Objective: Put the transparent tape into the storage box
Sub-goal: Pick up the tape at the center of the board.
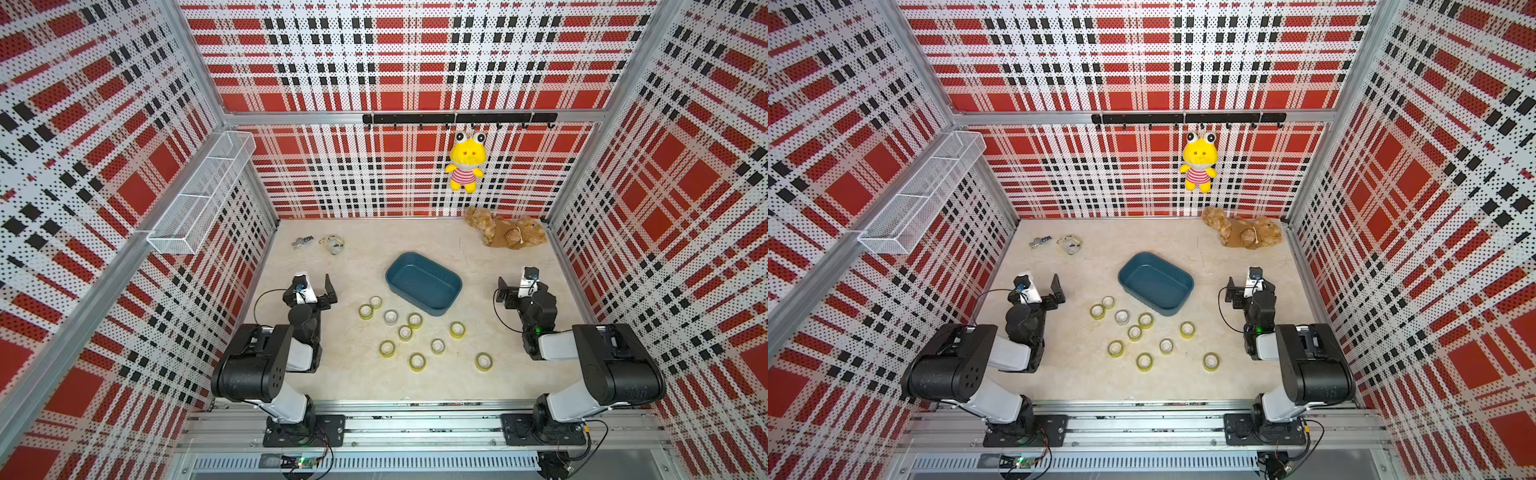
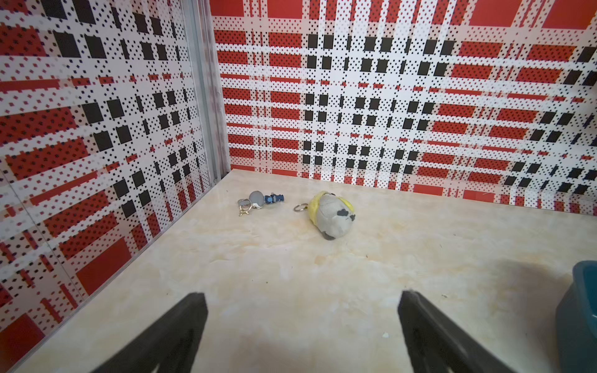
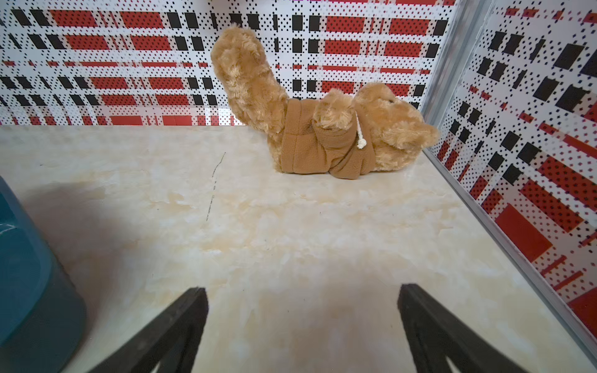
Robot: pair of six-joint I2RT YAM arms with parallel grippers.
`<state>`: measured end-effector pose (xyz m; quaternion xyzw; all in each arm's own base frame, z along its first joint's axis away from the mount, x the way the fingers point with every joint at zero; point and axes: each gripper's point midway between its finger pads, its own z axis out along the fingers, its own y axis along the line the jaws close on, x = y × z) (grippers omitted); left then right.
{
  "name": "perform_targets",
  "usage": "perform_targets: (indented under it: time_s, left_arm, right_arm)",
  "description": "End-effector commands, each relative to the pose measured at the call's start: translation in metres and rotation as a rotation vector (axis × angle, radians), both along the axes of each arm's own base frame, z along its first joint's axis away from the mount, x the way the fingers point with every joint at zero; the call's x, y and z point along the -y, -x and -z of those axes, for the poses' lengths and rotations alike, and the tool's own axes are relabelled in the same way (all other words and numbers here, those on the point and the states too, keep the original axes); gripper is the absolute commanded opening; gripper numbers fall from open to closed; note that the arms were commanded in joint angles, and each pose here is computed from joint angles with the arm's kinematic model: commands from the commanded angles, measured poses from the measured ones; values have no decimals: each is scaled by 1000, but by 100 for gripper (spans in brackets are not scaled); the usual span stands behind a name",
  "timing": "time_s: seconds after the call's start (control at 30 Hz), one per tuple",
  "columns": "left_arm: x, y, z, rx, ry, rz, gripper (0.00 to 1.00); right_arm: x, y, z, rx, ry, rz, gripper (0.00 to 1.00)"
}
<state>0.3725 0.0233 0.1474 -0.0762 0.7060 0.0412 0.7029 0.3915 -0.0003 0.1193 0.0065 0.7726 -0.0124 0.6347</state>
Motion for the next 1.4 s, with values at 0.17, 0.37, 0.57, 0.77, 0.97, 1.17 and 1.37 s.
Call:
perform_targets:
  time_s: [0.17,0.37,0.57,0.77,0.97,1.17,1.37]
  left_arm:
    - [-1,-3,-7,22,-1,-1,99]
    - [-2,-3,-7,22,-1,0,99]
    - [-2,-4,-7,23,6,7,99]
    - [-6,-1,-12,37,12,-29,98]
    - [-8,17,-45,50,-3,-191,99]
    - [-1,14,-66,-13,228,-213,100]
    - [45,15,-64,-157,350,-97,99]
  right_arm:
    - [2,-2,-3,12,7,2,100]
    - [2,-2,-3,12,7,2,100]
    - [2,-2,-4,14,8,1,100]
    - [2,-2,-3,11,8,0,100]
    - [15,-14,-27,-55,-3,99,100]
    - [18,-12,-47,-141,-102,148,100]
    - [4,9,-47,-319,-182,101,100]
